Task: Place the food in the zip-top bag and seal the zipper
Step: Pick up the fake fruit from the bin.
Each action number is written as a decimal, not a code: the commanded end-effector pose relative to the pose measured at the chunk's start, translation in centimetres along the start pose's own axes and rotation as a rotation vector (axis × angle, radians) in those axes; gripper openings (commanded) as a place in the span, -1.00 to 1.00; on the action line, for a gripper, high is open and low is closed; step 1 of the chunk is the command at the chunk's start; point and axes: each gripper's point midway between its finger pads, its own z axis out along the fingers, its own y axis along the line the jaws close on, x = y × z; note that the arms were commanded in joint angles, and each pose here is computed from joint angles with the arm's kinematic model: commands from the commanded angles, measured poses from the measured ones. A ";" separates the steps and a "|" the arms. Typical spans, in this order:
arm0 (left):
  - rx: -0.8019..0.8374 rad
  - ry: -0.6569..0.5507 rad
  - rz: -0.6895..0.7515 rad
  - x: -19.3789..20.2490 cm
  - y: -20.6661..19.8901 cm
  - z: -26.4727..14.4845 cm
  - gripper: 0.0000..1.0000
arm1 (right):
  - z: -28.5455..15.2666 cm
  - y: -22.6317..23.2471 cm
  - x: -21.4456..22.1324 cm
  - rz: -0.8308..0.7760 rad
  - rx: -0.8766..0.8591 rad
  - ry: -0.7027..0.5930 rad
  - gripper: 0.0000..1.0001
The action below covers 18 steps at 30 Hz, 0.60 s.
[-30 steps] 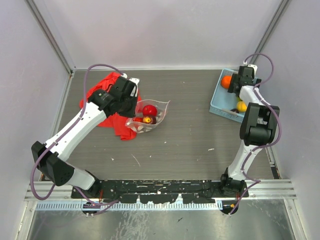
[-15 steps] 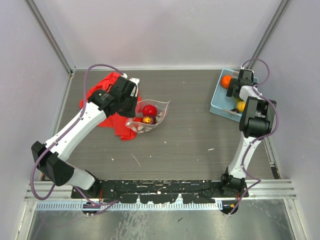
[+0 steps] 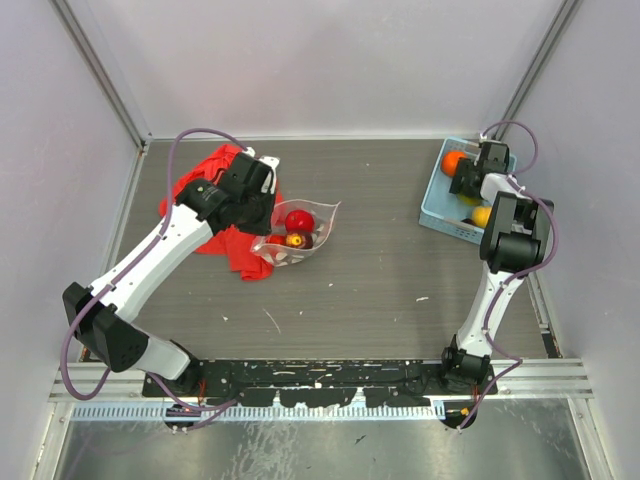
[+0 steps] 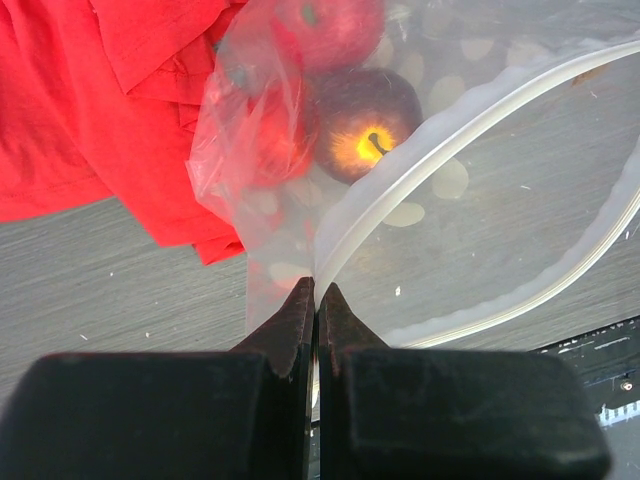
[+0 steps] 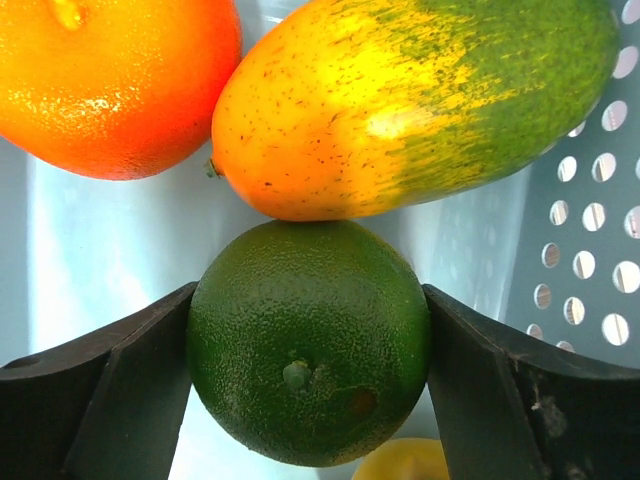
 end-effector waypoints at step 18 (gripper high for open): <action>0.087 -0.062 -0.015 -1.3 -1.4 -1.3 -1.00 | -9.6 1.4 -6.6 0.094 -0.067 -0.201 0.12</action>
